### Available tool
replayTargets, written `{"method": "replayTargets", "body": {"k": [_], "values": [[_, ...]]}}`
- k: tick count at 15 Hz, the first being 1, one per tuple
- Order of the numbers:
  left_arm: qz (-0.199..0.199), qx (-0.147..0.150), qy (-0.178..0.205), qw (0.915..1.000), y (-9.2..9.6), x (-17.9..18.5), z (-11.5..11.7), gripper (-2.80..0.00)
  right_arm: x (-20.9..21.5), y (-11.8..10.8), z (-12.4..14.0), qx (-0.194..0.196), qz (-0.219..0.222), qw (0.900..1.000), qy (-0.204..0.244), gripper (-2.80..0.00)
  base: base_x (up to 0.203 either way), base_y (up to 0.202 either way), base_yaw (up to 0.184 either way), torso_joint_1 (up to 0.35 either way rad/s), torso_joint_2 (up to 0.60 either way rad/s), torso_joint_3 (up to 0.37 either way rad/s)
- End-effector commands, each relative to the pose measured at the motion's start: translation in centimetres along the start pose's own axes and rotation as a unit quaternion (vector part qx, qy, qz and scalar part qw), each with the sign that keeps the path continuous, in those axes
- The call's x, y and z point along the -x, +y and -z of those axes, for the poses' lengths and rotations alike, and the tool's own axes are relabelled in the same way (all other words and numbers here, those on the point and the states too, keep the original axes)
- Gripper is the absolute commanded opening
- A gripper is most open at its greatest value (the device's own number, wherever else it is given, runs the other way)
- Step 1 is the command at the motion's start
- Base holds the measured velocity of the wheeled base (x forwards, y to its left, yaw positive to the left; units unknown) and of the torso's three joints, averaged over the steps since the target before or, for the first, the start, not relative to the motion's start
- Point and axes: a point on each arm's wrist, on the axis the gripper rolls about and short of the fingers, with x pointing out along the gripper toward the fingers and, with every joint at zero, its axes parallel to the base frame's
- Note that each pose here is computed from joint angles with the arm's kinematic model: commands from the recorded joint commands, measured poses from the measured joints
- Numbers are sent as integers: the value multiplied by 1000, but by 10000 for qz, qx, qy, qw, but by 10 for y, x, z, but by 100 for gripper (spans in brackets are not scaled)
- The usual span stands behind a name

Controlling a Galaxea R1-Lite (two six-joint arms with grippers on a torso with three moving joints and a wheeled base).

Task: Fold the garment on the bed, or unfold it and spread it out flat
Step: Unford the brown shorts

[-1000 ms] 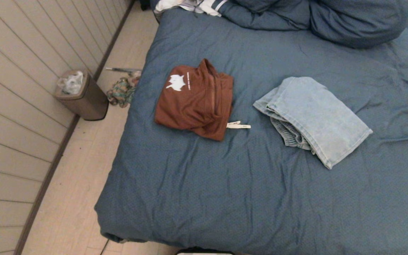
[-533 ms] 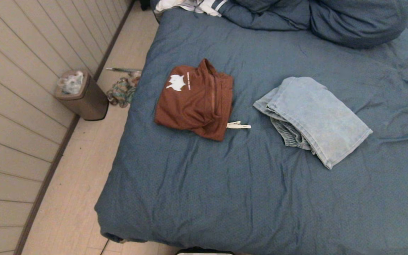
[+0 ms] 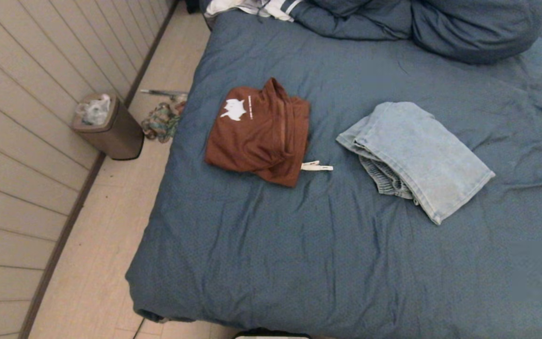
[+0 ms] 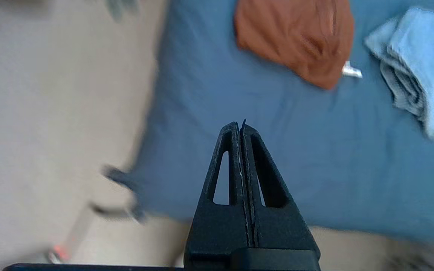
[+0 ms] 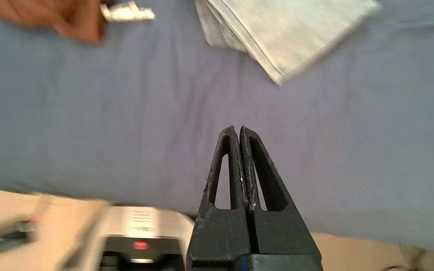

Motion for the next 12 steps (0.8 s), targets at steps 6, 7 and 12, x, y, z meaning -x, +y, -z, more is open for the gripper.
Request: {"method": "replayTargets", "body": {"k": [6,7,12], "values": [[449,1100,2140,9696,20,-217,-15,-280,-234,56,-52,-508,-622,9760,2024,-280,0,0,0,0,0,0],[507,1177,2109,9691,20,-236,-11,-280,-251,75,-45,-400,-807,9744,2061,-280,0,0,0,0,0,0],[828,1433,1862,9685,6,-248,22,-280,-303,164,2,378,-1317,9687,2071,-280,0,0,0,0,0,0]]}}
